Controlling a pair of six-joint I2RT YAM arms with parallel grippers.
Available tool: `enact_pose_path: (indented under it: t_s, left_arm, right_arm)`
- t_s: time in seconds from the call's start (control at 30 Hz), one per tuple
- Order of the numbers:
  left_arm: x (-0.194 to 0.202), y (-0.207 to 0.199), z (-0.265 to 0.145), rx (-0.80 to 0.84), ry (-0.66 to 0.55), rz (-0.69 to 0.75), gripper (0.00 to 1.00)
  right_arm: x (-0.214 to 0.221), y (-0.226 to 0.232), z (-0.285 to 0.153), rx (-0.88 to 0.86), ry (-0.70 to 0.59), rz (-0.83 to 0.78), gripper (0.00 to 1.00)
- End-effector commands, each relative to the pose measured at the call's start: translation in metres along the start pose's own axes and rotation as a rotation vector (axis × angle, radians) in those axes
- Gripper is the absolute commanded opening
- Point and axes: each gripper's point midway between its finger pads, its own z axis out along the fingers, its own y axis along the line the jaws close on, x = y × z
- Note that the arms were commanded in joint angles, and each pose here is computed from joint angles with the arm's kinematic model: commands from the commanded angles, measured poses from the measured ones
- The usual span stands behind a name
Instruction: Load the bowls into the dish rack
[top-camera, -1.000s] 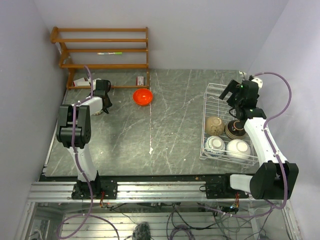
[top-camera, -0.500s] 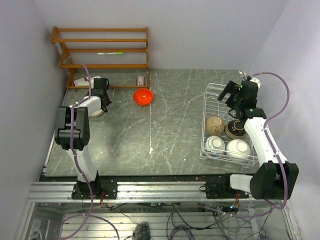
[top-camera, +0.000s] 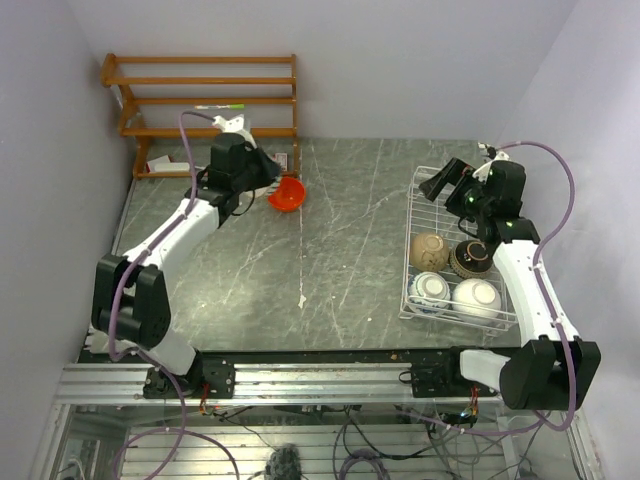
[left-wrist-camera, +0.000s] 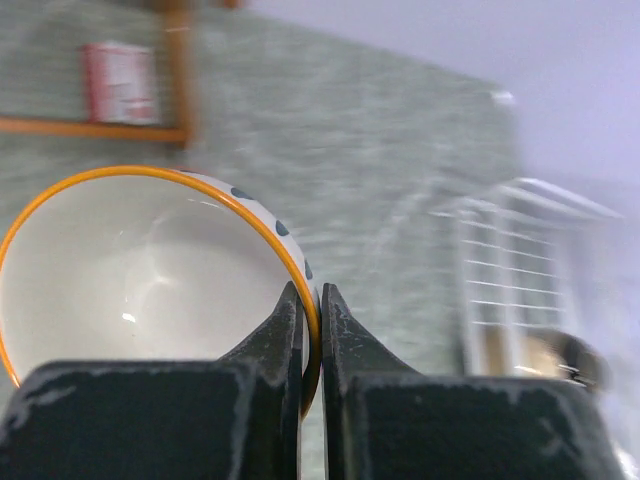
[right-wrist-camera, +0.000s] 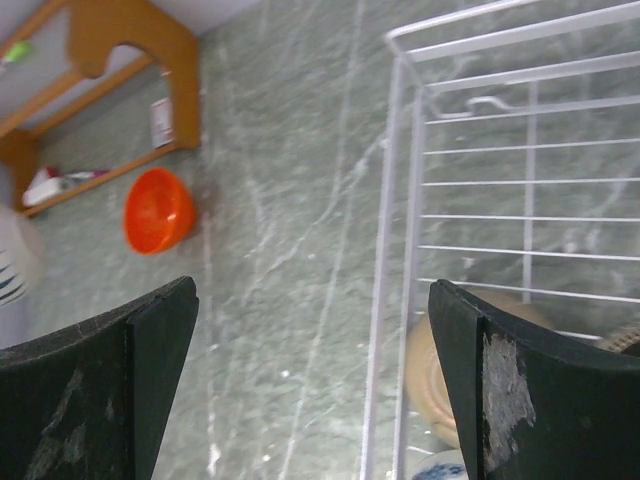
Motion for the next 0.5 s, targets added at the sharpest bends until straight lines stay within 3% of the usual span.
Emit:
enact_pose_path:
  t_s: [0.0, 0.27, 0.47]
  left_arm:
    - [-0.040, -0.110, -0.032, 0.405, -0.116, -0.113, 0.07]
    - [-0.024, -0.225, -0.060, 0.901, -0.077, -0.331, 0.07]
    - [0.006, -0.291, -0.073, 1.192, 0.036, -0.457, 0.07]
  right_arm:
    - [-0.023, 0.056, -0.022, -0.268, -0.026, 0.065, 0.99]
    - [-0.087, 0.106, -0.061, -0.573, -0.129, 0.139, 0.99]
    - [-0.126, 0.104, -0.082, -0.571, -0.213, 0.127, 0.99]
